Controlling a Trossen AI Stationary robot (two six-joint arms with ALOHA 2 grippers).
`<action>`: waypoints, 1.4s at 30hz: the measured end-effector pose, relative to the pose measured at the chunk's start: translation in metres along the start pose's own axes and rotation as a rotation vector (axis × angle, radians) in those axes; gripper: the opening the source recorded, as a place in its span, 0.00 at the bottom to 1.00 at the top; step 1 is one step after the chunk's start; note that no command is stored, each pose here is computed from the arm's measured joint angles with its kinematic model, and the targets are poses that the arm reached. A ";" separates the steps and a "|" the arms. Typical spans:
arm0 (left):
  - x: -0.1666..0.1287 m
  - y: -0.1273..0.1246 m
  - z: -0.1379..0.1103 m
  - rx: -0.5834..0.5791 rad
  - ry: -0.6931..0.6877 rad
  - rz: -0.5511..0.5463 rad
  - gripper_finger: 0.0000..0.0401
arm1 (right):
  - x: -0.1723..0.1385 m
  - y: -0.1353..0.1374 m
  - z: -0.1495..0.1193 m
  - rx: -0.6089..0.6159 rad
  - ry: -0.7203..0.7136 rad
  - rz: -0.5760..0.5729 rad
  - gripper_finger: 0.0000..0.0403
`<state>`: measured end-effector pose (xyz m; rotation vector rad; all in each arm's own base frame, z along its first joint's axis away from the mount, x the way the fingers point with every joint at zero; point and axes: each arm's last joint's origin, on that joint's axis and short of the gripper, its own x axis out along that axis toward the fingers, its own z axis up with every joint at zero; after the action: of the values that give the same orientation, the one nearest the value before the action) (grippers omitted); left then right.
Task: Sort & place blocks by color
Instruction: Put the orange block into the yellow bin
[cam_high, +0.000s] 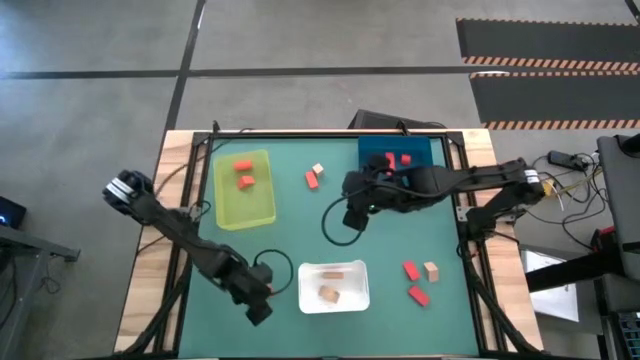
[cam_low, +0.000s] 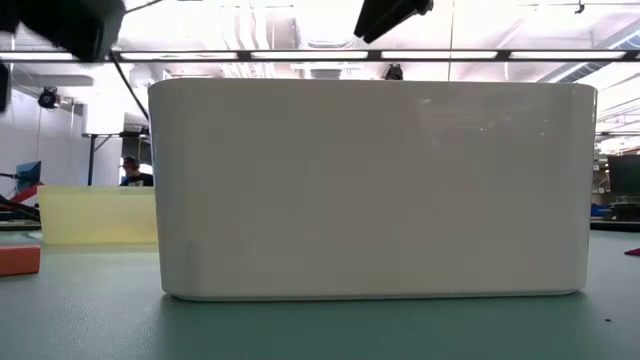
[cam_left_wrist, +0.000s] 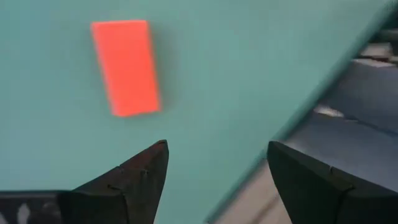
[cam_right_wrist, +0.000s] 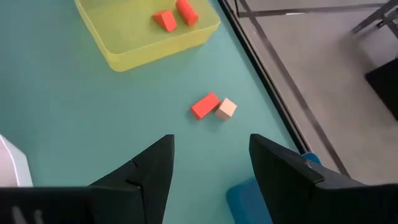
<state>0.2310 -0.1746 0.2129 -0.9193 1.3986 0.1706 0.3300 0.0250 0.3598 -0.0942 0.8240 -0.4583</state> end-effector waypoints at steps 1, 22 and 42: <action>0.006 0.002 0.001 0.007 0.000 0.042 0.64 | -0.001 -0.001 -0.003 0.002 -0.003 0.002 0.50; 0.040 0.016 0.012 0.094 -0.173 0.299 0.57 | -0.005 -0.008 -0.031 0.006 0.035 -0.004 0.50; 0.061 0.021 0.017 0.098 -0.196 0.361 0.44 | -0.004 -0.008 -0.029 0.014 0.017 0.000 0.50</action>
<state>0.2447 -0.1753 0.1476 -0.5472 1.3660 0.4487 0.3035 0.0228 0.3449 -0.0773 0.8372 -0.4653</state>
